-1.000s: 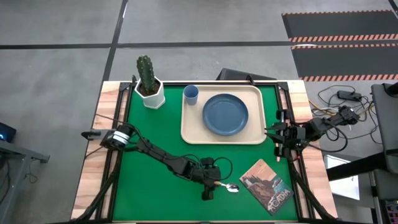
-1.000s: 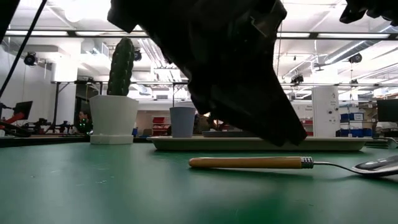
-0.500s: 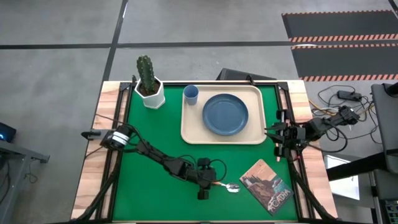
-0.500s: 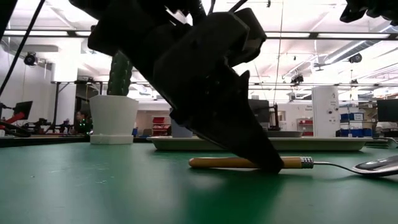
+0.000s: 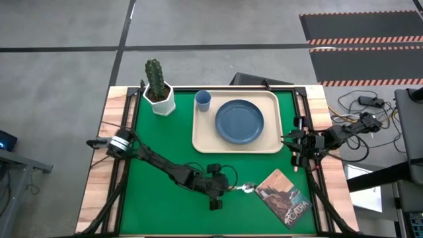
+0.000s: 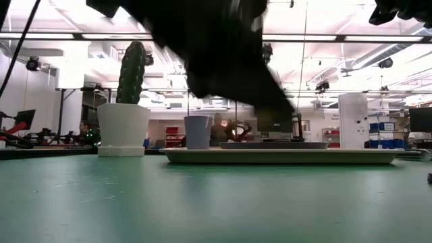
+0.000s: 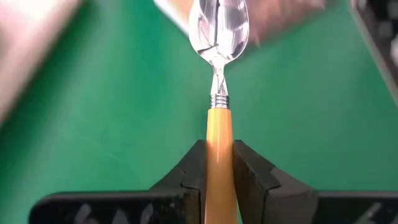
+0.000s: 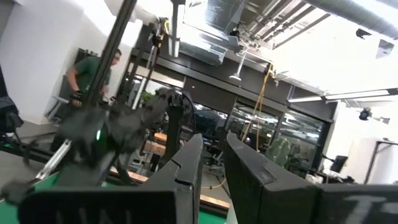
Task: Pick and place plate/cup/fork/spoon on tray
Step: Put the yellow spoon on the white serving tray to the left of the blue plate
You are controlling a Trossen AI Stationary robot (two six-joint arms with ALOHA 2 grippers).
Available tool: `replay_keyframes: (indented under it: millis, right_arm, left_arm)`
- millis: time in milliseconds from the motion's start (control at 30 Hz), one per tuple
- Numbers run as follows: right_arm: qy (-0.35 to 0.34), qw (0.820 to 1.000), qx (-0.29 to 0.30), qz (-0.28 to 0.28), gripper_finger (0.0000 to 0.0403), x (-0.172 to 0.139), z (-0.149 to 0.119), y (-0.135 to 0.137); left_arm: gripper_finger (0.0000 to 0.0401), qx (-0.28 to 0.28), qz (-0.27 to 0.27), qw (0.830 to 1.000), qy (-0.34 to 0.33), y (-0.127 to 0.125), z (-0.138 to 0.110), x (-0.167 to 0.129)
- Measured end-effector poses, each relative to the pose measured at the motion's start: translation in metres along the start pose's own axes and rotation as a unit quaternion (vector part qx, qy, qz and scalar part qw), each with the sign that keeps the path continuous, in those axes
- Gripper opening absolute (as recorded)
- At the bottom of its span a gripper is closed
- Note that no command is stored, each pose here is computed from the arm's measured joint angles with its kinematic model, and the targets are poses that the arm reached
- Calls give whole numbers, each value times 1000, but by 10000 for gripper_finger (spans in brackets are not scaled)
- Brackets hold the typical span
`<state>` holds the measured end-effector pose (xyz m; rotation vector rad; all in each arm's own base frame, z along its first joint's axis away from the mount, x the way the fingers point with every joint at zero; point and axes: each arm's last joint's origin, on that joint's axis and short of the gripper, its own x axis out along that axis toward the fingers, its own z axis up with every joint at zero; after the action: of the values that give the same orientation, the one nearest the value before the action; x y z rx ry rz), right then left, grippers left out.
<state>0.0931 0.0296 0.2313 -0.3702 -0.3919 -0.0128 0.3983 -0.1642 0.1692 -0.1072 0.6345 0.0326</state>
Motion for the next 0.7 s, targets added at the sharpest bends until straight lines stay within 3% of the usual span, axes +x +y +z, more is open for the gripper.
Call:
replay_keyframes:
  millis: [133,233,367,567,700]
  right_arm:
    - [-4,1000,2,-6,52,-1,1,-1]
    - [-15,1000,6,-13,52,-3,3,-3]
    - [-30,999,12,-22,52,-6,7,-6]
    - [-20,999,12,-22,52,-7,15,-12]
    - [12,1000,13,-12,52,-6,20,-15]
  left_arm:
    - [32,-41,80,995,-45,10,22,-27]
    - [32,-93,172,977,-82,24,34,-48]
    - [32,-194,264,935,-137,45,36,-68]
    - [34,-366,312,853,-200,85,22,-68]
    - [43,-404,338,828,-190,109,4,-52]
